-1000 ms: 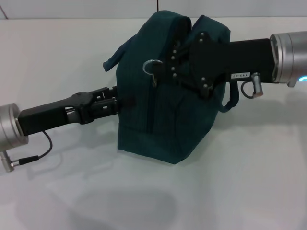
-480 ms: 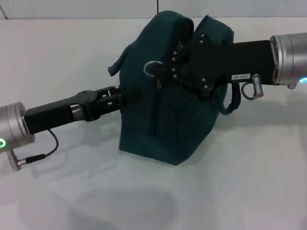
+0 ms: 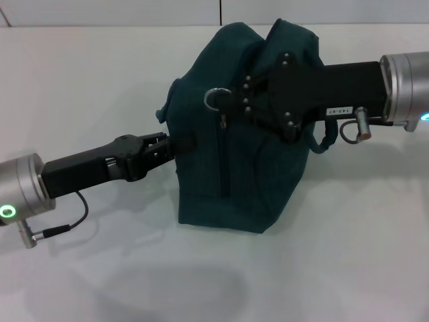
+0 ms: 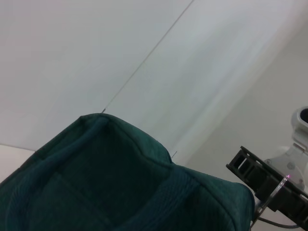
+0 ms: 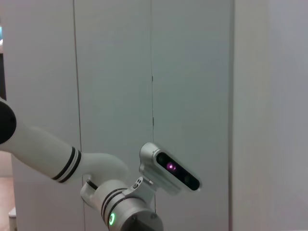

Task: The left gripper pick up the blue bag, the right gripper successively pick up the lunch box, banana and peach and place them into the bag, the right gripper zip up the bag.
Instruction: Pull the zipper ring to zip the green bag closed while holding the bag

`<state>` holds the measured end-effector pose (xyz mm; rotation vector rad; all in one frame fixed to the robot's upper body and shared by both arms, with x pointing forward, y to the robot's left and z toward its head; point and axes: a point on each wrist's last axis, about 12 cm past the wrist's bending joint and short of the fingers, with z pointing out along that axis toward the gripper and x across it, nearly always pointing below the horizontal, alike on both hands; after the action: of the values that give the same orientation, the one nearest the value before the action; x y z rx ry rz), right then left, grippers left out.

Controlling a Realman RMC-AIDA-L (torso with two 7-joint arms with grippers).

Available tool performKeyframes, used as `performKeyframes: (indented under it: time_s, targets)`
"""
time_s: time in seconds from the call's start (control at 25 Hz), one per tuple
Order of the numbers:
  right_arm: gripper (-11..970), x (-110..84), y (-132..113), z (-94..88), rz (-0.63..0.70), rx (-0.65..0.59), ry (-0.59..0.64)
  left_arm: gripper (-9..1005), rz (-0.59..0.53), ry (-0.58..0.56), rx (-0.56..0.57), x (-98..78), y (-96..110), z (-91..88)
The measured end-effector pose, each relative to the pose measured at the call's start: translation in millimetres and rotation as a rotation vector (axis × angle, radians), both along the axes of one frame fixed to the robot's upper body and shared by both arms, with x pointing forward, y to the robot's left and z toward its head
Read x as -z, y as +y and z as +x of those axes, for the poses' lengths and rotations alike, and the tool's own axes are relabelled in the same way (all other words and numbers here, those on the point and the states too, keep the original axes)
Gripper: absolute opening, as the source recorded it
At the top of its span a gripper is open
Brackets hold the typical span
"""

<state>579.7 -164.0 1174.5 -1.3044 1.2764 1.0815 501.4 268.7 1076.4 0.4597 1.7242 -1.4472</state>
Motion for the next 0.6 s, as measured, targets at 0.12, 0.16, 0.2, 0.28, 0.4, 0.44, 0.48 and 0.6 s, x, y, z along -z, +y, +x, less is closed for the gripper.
performKeyframes:
  time_s: [0.12, 0.16, 0.2, 0.28, 0.4, 0.44, 0.48, 0.6]
  targets:
    - [5, -0.2, -2.5, -1.4, 0.01, 0.004, 0.017, 263, 0.003, -0.011, 0.005, 0.6, -0.7, -0.8]
    - [5, -0.6, -3.3, -1.6, 0.017, 0.006, 0.021, 203, 0.005, -0.016, 0.006, 0.8, -0.9, -1.1]
    - [5, -0.9, -4.2, -1.7, 0.024, 0.009, 0.026, 143, 0.006, -0.019, 0.007, 1.2, -1.1, -1.7]
    - [5, -0.9, -6.1, -2.0, 0.035, 0.017, 0.043, 120, 0.007, -0.023, 0.006, 1.8, -0.9, -2.7]
    - [5, -0.9, -8.5, -2.2, 0.045, 0.028, 0.069, 85, 0.001, -0.023, 0.009, 4.5, -2.9, -4.8]
    - [5, -0.9, -9.0, -2.0, 0.048, 0.031, 0.075, 80, 0.0, -0.024, 0.012, 4.9, -3.5, -5.1]
    - [5, -0.6, -9.2, -1.9, 0.049, 0.034, 0.083, 75, -0.002, -0.027, 0.016, 5.3, -4.3, -5.7]
    - [5, 0.0, -10.3, -0.5, 0.051, 0.052, 0.114, 61, -0.009, -0.041, 0.032, 5.4, -5.7, -8.2]
